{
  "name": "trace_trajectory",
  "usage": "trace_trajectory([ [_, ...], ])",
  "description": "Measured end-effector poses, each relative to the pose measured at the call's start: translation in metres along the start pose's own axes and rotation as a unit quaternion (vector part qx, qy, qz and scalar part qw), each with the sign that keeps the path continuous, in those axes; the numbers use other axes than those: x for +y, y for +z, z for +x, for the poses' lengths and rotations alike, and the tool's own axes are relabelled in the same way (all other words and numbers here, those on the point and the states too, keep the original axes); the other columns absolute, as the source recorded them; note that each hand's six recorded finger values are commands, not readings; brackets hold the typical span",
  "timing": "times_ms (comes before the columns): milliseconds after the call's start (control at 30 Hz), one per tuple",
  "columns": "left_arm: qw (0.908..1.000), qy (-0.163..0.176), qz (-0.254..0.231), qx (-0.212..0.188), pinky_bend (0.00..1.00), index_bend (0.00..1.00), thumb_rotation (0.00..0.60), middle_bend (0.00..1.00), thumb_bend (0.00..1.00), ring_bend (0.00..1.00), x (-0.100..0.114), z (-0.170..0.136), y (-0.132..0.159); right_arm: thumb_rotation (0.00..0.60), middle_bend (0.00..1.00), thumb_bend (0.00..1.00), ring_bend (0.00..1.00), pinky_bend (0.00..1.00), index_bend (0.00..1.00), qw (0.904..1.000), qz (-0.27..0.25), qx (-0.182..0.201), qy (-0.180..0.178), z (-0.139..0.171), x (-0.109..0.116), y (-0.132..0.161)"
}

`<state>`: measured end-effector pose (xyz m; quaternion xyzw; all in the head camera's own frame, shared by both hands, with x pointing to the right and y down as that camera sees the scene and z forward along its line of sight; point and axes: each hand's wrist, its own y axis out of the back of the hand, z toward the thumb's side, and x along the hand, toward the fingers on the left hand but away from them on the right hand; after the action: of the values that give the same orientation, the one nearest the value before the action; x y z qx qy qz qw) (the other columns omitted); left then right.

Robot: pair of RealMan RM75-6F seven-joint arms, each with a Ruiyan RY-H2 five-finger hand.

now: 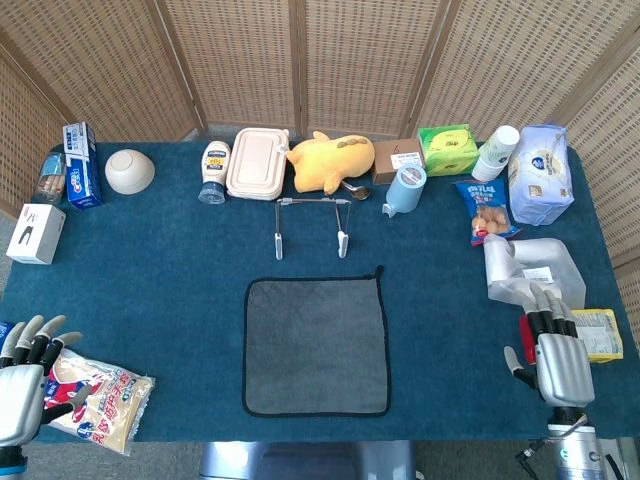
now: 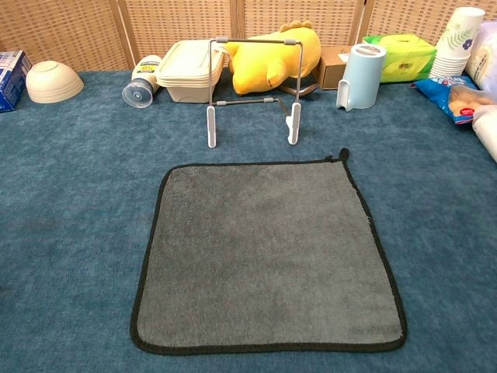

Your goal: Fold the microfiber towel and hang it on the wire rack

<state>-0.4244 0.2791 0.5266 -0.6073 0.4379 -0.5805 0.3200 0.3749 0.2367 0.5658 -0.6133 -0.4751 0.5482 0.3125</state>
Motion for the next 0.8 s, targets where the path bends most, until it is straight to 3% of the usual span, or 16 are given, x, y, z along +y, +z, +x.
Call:
trace_trajectory([
  [800,0.9998,-0.012,-0.010,-0.013,0.00,0.28,0.600,0.16,0.20,0.04,-0.0015,0.0023,0.0034,0.600,0.03,0.31,0.00,0.00,0.10,1.0000,0.000,-0.003,0.000,0.0037,-0.0007,-0.0010],
])
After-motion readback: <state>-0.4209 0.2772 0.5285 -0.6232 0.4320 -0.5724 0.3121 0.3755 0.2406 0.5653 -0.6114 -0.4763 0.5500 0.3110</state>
